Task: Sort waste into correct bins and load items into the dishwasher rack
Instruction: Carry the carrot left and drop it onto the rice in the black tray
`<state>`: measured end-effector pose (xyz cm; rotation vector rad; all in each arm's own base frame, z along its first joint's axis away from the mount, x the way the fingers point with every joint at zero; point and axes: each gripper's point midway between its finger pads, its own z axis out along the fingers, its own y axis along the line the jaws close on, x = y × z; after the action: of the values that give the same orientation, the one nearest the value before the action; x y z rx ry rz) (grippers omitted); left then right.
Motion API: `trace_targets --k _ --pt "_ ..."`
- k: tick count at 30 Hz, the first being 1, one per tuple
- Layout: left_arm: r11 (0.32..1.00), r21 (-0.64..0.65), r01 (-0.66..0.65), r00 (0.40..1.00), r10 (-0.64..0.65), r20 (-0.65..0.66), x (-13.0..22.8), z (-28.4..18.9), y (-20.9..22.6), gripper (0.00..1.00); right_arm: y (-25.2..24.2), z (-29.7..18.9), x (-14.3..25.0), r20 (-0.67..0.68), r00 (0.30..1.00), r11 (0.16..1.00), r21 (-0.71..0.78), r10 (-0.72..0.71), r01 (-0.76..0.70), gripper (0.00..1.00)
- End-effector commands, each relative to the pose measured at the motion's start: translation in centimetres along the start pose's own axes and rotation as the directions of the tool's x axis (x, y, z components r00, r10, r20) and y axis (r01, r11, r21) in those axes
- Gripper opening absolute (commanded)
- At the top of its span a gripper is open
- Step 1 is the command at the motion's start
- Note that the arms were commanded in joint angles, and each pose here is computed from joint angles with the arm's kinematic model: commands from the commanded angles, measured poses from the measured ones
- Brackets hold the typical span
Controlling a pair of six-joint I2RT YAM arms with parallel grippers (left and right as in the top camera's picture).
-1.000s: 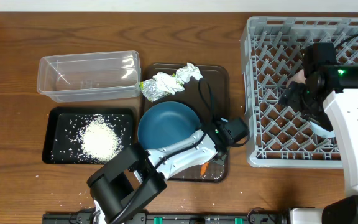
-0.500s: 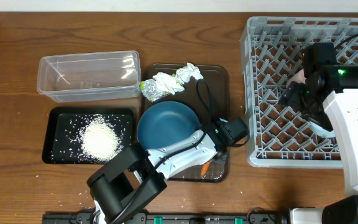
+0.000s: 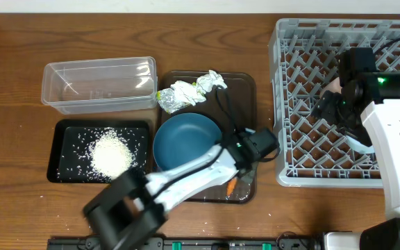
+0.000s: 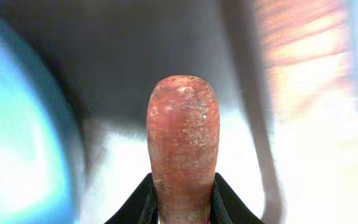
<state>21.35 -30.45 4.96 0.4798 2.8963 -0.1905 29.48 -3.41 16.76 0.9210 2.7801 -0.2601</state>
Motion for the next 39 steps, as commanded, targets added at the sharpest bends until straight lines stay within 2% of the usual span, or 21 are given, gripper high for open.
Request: trace_targets --k 1,4,6,9,14,20,24,28,33,39 --pt "0.995 0.096 0.042 0.988 -0.055 0.143 -3.1 -6.0 -0.6 0.19 -0.2 -0.3 -0.4 0.016 1.0 1.0 0.001 0.003 -0.003 0.99" --pt "0.991 0.096 0.096 0.972 -0.114 0.206 -3.9 -9.8 2.1 0.19 -0.2 -0.3 -0.4 0.016 1.0 1.0 0.001 0.003 -0.003 0.99" --pt "0.986 0.032 0.166 0.951 -0.169 0.258 -4.2 -12.1 5.9 0.19 -0.2 -0.3 -0.4 0.016 1.0 1.0 0.001 0.003 -0.003 0.99" --pt "0.943 -0.072 0.326 0.904 -0.289 0.315 -4.0 -14.6 12.3 0.19 -0.2 -0.3 -0.4 0.016 1.0 1.0 0.001 0.003 -0.003 0.99" --pt "0.811 -0.188 0.554 0.811 -0.476 0.34 -2.6 -16.3 21.6 0.18 -0.2 -0.3 -0.4 0.016 1.0 1.0 0.001 0.003 -0.003 0.99" --pt "0.602 -0.286 0.746 0.666 -0.68 0.306 0.7 -14.1 30.1 0.19 -0.2 -0.3 -0.4 0.016 1.0 1.0 0.001 0.003 -0.003 0.99" --pt "0.485 -0.343 0.805 0.579 -0.767 0.275 2.9 -12.2 33.9 0.19 -0.2 -0.3 -0.4 0.016 1.0 1.0 0.001 0.003 -0.003 0.99" --pt "0.405 -0.357 0.842 0.503 -0.828 0.246 4.1 -10.3 36.3 0.19 -0.2 -0.3 -0.4 0.016 1.0 1.0 0.001 0.003 -0.003 0.99" --pt "0.36 -0.364 0.859 0.451 -0.868 0.208 4.6 -8.3 37.8 0.19 -0.2 -0.3 -0.4 0.016 1.0 1.0 0.001 0.003 -0.003 0.99" --pt "0.351 -0.392 0.85 0.443 -0.879 0.175 5.1 -7.0 38.2 0.19 -0.2 -0.3 -0.4 0.016 1.0 1.0 0.001 0.003 -0.003 0.99"
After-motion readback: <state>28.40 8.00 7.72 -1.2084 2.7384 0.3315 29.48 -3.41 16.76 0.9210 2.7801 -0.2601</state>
